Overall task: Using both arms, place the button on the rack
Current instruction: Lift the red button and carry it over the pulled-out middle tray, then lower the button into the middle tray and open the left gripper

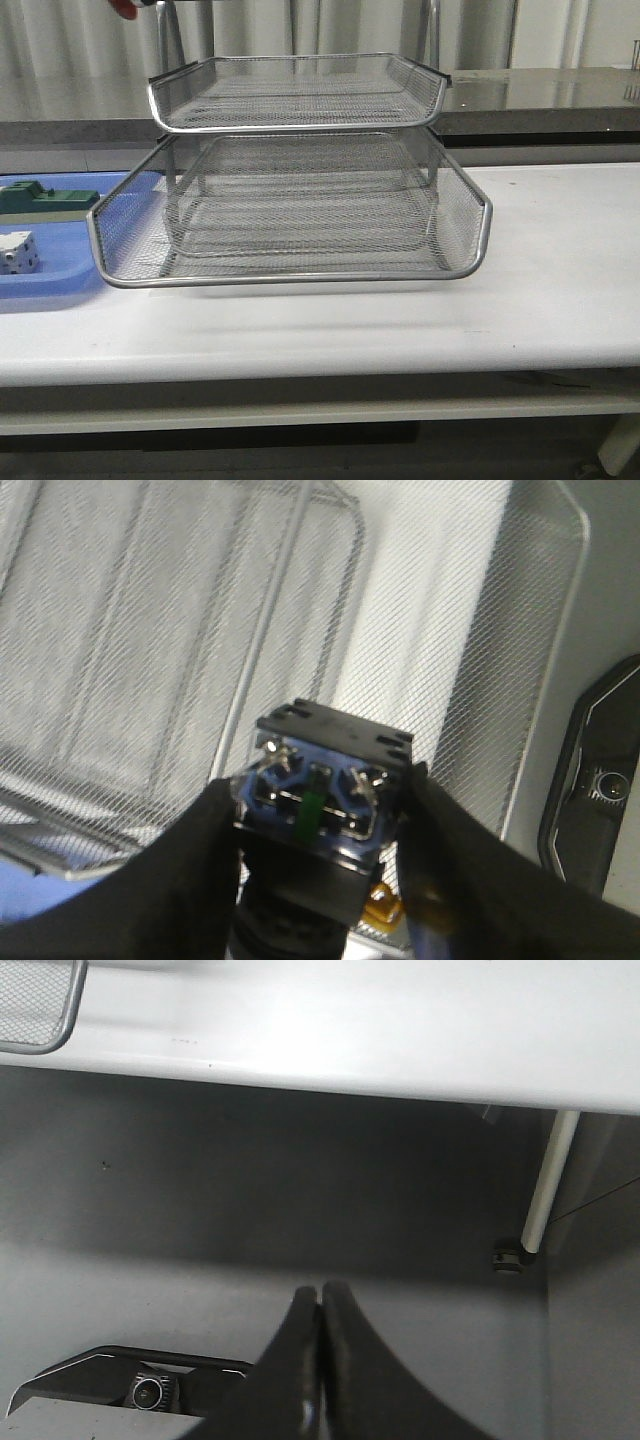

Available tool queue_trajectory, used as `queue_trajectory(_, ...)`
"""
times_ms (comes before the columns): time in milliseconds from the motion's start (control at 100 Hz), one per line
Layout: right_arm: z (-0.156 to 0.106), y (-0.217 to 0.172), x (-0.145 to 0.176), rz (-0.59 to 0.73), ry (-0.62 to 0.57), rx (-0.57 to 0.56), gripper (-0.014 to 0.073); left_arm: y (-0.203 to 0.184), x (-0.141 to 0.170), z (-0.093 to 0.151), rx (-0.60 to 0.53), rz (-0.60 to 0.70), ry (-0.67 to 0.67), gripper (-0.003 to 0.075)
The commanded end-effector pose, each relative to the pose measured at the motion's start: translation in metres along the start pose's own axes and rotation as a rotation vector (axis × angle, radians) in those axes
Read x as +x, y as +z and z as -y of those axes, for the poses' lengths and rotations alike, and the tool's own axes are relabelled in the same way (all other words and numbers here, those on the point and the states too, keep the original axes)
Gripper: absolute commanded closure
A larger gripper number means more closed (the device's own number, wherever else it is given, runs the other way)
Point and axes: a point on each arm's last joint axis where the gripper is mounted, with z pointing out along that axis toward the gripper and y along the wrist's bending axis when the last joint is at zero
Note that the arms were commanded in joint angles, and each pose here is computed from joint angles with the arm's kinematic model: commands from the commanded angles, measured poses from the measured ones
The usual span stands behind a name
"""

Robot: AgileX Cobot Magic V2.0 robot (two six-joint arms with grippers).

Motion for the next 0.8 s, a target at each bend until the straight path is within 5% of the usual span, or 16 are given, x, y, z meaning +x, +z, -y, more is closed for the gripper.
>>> queue_trajectory(0, 0.000, -0.008, -0.010, 0.078, -0.007, 0.003, 0.0664, -0.014, -0.013, 0.011, -0.002, 0.063, 0.020, 0.0607)
queue_trajectory(790, 0.000, -0.008, -0.010, 0.078, -0.007, 0.003, 0.0664, 0.101, -0.034, 0.020, 0.141, -0.042, 0.062, 0.0603)
